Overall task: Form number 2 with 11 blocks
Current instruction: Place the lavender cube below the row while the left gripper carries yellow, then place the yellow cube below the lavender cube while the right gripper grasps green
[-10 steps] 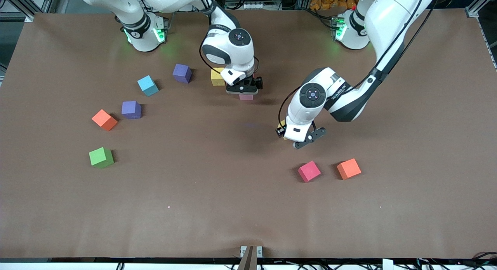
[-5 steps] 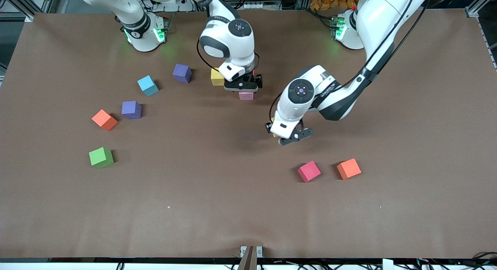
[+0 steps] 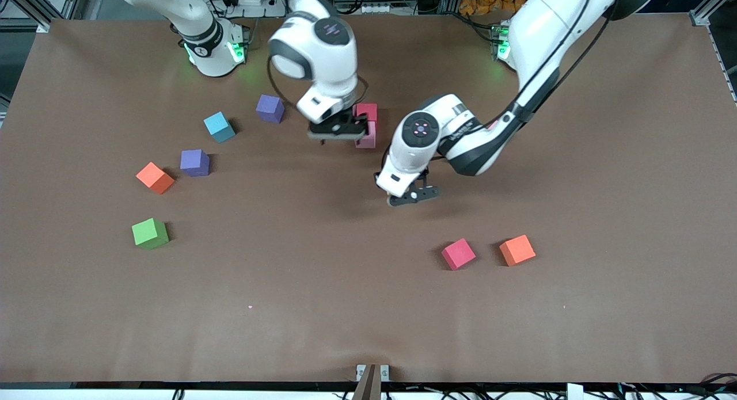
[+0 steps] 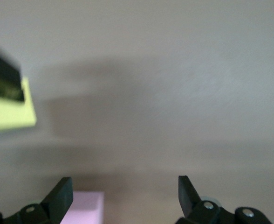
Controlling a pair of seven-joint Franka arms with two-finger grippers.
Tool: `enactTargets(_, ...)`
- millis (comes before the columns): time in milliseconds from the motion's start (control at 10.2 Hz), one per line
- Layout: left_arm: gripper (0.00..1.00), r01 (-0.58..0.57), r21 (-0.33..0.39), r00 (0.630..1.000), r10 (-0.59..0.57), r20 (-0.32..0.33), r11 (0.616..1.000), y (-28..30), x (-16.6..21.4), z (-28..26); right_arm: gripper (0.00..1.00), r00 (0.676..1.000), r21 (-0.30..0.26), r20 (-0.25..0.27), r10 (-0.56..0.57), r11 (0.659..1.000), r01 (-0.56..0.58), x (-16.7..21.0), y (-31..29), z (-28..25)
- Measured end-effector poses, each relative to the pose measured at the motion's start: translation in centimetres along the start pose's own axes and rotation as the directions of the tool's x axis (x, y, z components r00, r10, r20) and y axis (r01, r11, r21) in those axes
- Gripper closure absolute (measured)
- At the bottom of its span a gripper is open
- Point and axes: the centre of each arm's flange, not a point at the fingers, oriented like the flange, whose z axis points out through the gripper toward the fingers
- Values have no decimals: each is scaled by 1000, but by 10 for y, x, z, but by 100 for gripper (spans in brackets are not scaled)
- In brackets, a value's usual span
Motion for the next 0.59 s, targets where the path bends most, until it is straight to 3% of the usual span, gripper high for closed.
enactTargets(587,44,-121,37,992,122,-17,992,54,-62,30,0,973,-12,56,-224,974,225,104,202,3)
